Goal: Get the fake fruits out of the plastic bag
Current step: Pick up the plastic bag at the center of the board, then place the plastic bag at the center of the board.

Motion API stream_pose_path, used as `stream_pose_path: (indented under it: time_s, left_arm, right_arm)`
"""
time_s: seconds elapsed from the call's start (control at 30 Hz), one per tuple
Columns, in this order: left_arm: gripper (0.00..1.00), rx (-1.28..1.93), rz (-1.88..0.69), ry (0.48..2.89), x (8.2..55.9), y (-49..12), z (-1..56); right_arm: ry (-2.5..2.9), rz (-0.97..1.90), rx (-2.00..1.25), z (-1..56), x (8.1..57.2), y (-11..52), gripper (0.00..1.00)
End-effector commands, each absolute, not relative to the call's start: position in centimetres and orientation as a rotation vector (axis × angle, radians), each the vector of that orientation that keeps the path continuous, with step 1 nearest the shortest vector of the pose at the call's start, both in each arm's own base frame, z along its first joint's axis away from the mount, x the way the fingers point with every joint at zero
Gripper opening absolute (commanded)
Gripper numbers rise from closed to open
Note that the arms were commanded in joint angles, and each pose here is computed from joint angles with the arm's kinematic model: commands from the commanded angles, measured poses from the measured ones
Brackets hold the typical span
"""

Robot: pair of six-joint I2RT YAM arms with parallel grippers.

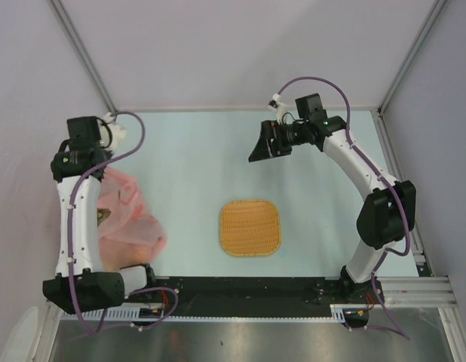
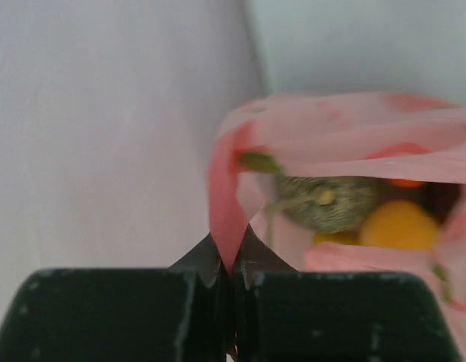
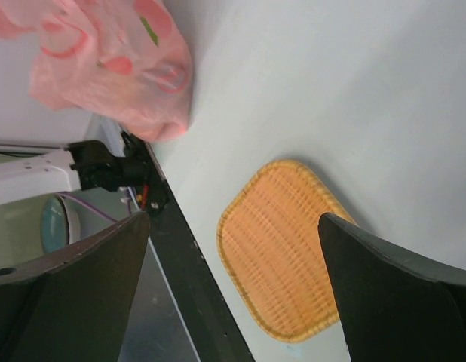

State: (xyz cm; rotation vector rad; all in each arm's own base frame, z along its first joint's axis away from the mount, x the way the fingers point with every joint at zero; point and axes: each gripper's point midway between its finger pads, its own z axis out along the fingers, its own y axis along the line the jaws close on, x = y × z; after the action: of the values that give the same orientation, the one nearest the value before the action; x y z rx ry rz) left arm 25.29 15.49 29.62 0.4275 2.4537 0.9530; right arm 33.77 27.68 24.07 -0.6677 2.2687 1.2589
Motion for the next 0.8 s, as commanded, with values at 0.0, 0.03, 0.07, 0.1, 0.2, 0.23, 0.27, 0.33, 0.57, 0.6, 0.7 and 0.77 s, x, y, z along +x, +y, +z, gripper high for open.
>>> stream_pose_path:
  time_s: [0.0,0.03,0.07,0.1,0.2,0.23,0.27,0.33,0.57,0.6,0.7,0.77]
  left_arm:
    - [0.0,0.918,0.119,2.348,26.2,-0.8,27.2]
    - [0.0,0.972,0.029,2.318,26.5,-3.1,27.1]
    - [0.0,0.999,-0.036,2.281,27.0,-5.1,27.7]
    - [0.0,1.078,-0.163,2.227,27.8,-8.6,27.6]
    - [0.0,1.045,-0.33,2.088,30.7,-13.9,31.4]
    - [0.0,0.999,-0.415,2.124,32.4,-15.6,30.9]
    - [0.0,0.952,-0.425,2.044,34.0,-16.6,34.0]
    - [0.0,0.858,-0.458,2.044,38.2,-18.4,34.4]
    - [0.0,0.646,-0.443,1.521,45.4,-20.9,50.5]
    - [0.0,0.622,-0.45,1.47,45.2,-20.9,51.9]
    - [0.0,0.586,-0.443,1.333,45.2,-21.7,55.0]
    - [0.0,0.594,-0.385,1.26,44.6,-22.3,57.2]
  right_arm:
    - [2.169,1.473,-0.573,26.8,35.6,27.8,1.0]
    - [2.189,1.492,-0.532,26.6,36.1,27.8,1.0]
    - [2.201,1.496,-0.512,26.1,36.7,27.7,1.0]
    - [2.18,1.488,-0.505,26.8,37.6,27.5,1.0]
    - [2.116,1.457,-0.489,28.8,39.8,26.5,1.0]
    - [2.099,1.449,-0.481,29.3,40.4,26.3,1.0]
    - [2.081,1.455,-0.463,30.1,41.0,26.2,1.0]
    - [2.004,1.402,-0.473,32.2,42.6,25.6,1.0]
    - [1.907,1.199,-0.569,34.6,43.4,25.3,1.0]
    - [1.895,1.179,-0.593,34.7,43.3,25.4,1.0]
    - [1.859,1.139,-0.641,35.7,42.6,25.8,0.99]
    - [1.839,1.123,-0.658,36.4,42.3,26.0,0.99]
